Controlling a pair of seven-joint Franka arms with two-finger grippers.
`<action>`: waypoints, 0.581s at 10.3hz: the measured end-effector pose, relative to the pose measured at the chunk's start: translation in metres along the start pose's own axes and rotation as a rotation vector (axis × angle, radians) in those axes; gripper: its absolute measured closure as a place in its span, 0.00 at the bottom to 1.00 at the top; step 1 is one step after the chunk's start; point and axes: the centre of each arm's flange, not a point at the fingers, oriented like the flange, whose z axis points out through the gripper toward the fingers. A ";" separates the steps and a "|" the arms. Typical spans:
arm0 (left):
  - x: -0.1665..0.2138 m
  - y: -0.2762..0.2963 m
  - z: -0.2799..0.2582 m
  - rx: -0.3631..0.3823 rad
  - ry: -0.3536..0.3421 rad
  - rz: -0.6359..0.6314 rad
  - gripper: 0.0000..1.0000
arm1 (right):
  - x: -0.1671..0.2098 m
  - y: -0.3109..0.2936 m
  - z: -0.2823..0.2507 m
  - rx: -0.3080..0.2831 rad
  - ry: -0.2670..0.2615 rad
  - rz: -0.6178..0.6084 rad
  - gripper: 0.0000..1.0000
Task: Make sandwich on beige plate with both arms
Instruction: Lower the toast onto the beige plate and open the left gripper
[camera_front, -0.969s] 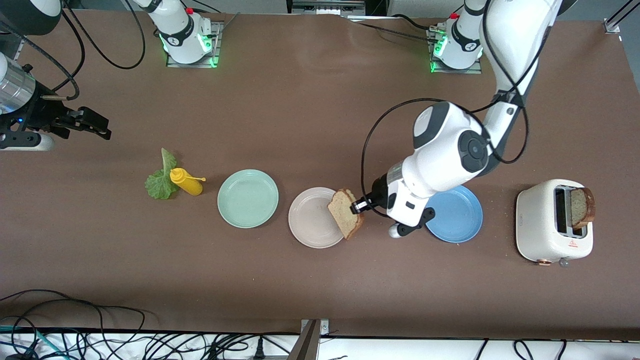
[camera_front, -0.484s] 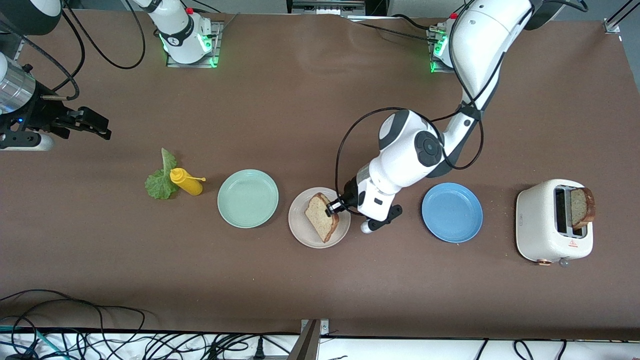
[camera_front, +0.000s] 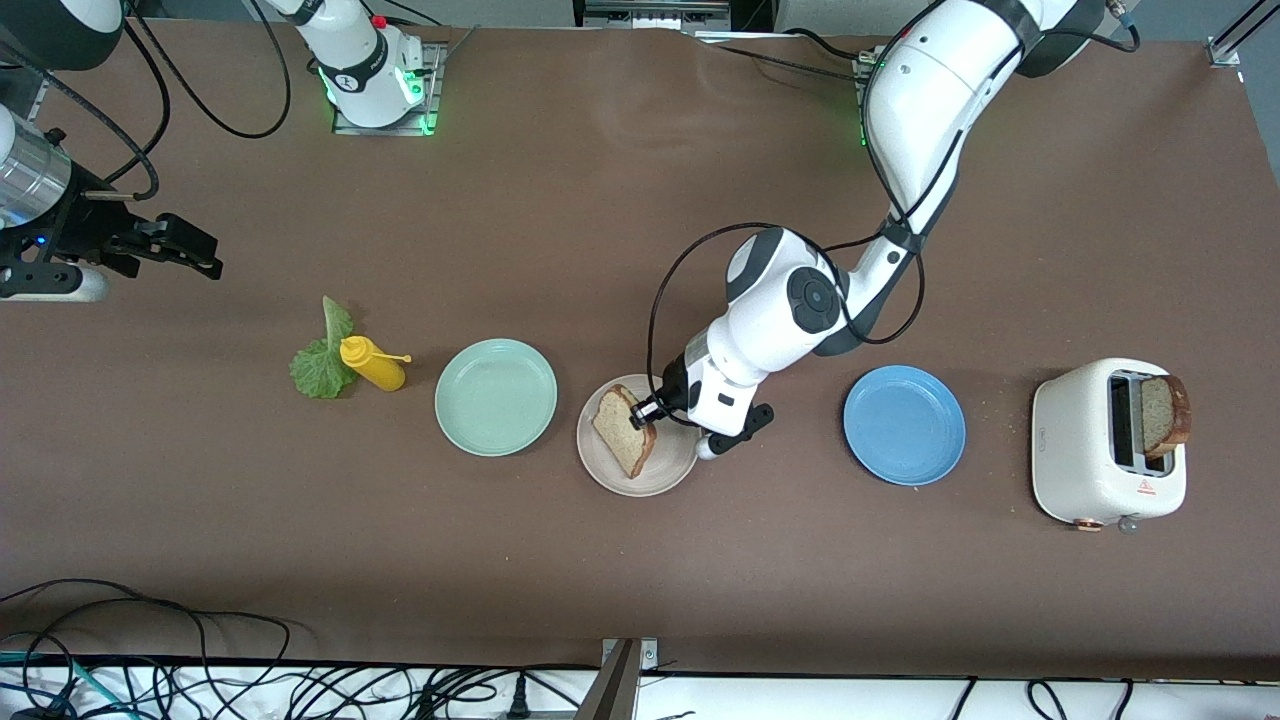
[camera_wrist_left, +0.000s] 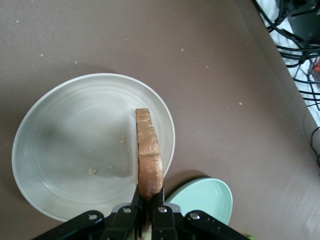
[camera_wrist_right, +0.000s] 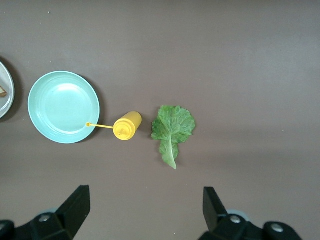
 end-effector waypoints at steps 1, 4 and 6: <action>0.001 -0.002 0.004 -0.005 0.008 -0.001 0.91 | 0.000 0.000 0.000 0.000 0.000 0.000 0.00; 0.004 -0.002 0.003 -0.009 0.018 -0.007 0.82 | 0.000 0.000 0.000 0.000 0.000 0.000 0.00; 0.009 -0.001 -0.001 -0.013 0.027 -0.015 0.53 | 0.000 0.000 0.000 0.000 0.000 0.000 0.00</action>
